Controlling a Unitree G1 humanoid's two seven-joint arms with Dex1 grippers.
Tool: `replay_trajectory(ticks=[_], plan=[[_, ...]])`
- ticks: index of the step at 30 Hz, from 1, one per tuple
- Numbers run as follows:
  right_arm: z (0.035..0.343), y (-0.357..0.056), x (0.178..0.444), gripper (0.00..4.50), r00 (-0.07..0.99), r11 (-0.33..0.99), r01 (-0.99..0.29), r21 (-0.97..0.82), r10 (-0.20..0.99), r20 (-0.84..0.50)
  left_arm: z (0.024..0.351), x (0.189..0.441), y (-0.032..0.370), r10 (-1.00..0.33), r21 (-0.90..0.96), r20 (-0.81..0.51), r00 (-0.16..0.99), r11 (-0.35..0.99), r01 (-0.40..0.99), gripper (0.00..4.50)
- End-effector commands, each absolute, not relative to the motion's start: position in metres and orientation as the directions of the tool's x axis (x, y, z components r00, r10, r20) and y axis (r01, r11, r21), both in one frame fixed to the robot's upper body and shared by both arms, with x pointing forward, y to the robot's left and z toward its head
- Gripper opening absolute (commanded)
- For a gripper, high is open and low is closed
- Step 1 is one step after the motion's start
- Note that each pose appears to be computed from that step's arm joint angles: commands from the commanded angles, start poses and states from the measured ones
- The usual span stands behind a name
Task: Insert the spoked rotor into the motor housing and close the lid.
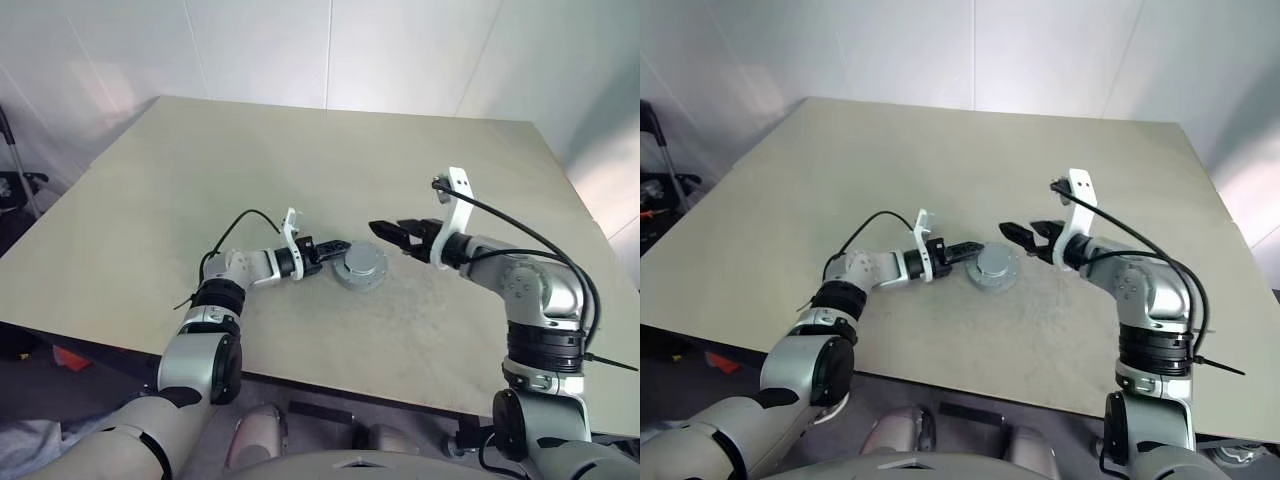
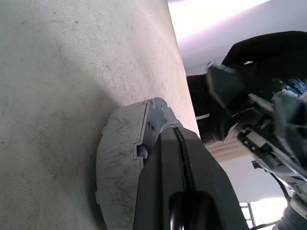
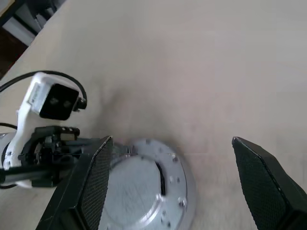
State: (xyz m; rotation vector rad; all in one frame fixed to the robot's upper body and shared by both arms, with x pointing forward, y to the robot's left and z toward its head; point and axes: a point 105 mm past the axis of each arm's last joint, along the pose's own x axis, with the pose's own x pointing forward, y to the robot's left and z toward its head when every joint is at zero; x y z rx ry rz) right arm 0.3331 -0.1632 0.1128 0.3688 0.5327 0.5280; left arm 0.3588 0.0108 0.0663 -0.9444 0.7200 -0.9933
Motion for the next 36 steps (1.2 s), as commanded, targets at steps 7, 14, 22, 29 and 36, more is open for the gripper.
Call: replay_trajectory(ticks=[7, 14, 22, 29, 36], plan=[[0.096, -0.174, 0.295, 4.46, 0.672, 0.746, -0.235, 0.623, 0.588, -0.451, 0.052, 0.348, 0.004, -0.929, -0.912, -0.127, 0.348, 0.248, 0.328, 0.00], [0.090, -0.148, 0.296, 4.46, 0.669, 0.662, -0.204, 0.722, 0.632, -0.391, 0.050, 0.353, 0.009, -0.917, -0.904, -0.141, 0.373, 0.273, 0.328, 0.00], [0.094, -0.118, 0.305, 4.46, 0.653, 0.555, -0.188, 0.810, 0.687, -0.319, 0.052, 0.361, 0.017, -0.899, -0.895, -0.150, 0.412, 0.300, 0.330, 0.00], [0.108, -0.093, 0.321, 4.46, 0.630, 0.486, -0.197, 0.851, 0.728, -0.270, 0.052, 0.362, 0.015, -0.897, -0.892, -0.145, 0.417, 0.301, 0.336, 0.00], [0.107, -0.057, 0.324, 4.46, 0.563, 0.458, -0.214, 0.863, 0.780, -0.274, 0.053, 0.364, 0.017, -0.890, -0.891, -0.143, 0.433, 0.306, 0.336, 0.00]])
